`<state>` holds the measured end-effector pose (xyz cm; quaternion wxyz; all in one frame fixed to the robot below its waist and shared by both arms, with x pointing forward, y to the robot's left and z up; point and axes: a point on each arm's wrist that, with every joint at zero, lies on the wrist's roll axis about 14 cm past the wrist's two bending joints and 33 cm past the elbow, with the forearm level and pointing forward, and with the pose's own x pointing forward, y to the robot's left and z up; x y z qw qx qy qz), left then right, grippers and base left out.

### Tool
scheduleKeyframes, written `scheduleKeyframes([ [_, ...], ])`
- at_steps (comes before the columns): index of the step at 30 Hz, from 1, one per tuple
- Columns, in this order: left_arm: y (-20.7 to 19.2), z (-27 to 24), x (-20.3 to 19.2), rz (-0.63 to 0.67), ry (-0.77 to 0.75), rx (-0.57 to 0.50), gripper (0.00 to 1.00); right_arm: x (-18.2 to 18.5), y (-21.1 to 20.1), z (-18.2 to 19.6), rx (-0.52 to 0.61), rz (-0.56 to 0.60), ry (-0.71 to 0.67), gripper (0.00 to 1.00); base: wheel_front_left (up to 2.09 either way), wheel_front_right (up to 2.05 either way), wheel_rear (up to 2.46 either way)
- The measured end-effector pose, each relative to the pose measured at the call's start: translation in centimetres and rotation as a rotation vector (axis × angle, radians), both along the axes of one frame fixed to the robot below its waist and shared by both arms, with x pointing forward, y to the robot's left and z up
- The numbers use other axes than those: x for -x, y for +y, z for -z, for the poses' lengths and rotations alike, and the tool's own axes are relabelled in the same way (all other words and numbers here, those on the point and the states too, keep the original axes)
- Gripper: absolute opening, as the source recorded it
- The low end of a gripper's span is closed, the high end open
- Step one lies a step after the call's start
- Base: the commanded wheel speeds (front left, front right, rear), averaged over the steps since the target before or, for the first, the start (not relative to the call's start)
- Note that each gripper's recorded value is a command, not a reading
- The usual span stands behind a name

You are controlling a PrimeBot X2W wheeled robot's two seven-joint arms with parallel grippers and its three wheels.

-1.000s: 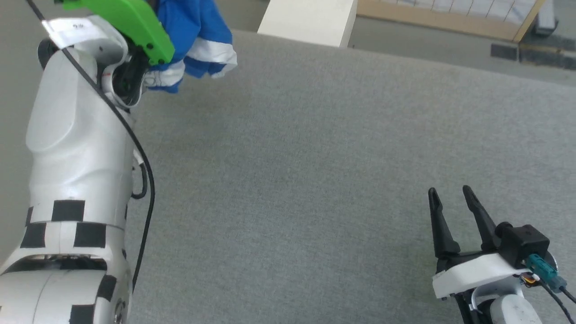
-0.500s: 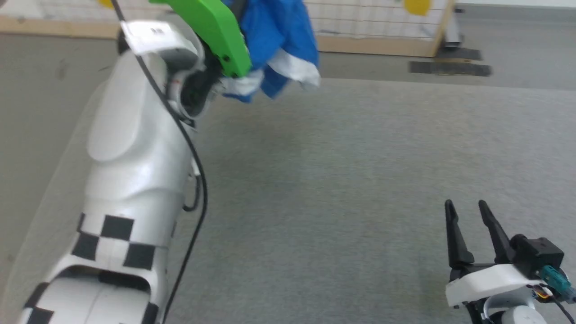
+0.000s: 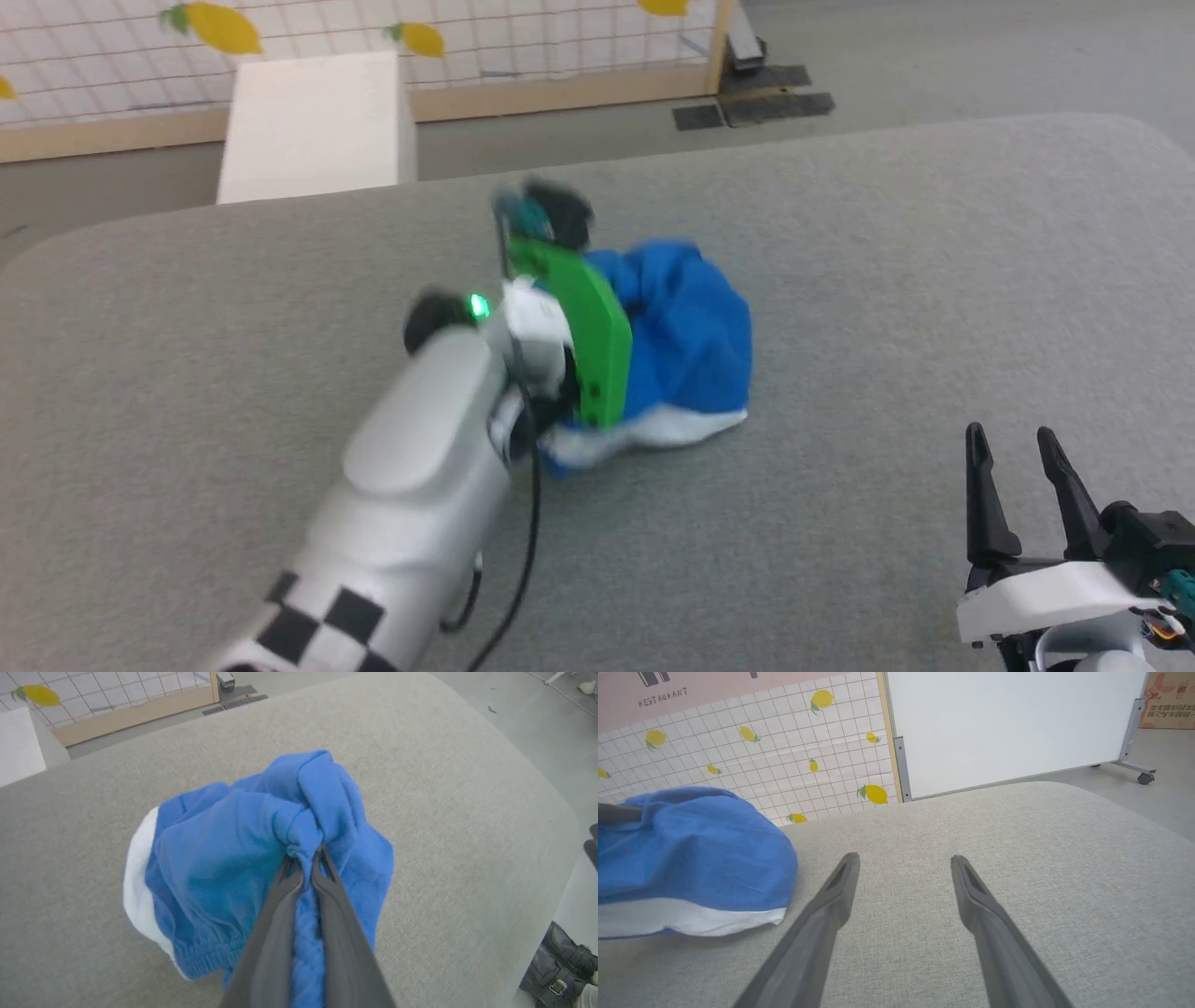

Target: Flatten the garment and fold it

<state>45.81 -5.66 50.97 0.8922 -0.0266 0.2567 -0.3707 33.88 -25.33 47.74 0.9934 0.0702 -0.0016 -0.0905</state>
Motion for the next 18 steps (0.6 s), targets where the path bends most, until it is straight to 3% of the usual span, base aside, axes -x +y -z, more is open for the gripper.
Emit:
scheduleKeyframes([
  [7,0.0,10.1,5.0,0.071,0.257,-0.145,0.00,0.3,-0.6,0.9,0.002,0.022,0.033,1.00,0.00,0.00,0.00],
  [11,0.4,11.6,5.8,0.056,0.326,-0.140,0.00,0.2,-0.7,1.2,0.002,0.023,0.043,1.00,0.00,0.00,0.00],
  [12,0.4,11.5,5.7,0.048,0.327,-0.129,0.34,0.1,-0.6,1.2,0.002,0.021,0.044,1.00,0.00,0.00,0.00],
  [13,0.5,11.4,5.6,0.041,0.326,-0.119,1.00,0.0,-0.5,1.2,0.002,0.017,0.043,1.00,0.00,0.00,0.00],
  [18,0.4,8.2,4.3,-0.026,0.308,0.042,1.00,-0.6,0.2,1.1,-0.003,-0.007,0.034,1.00,0.00,0.00,0.00],
])
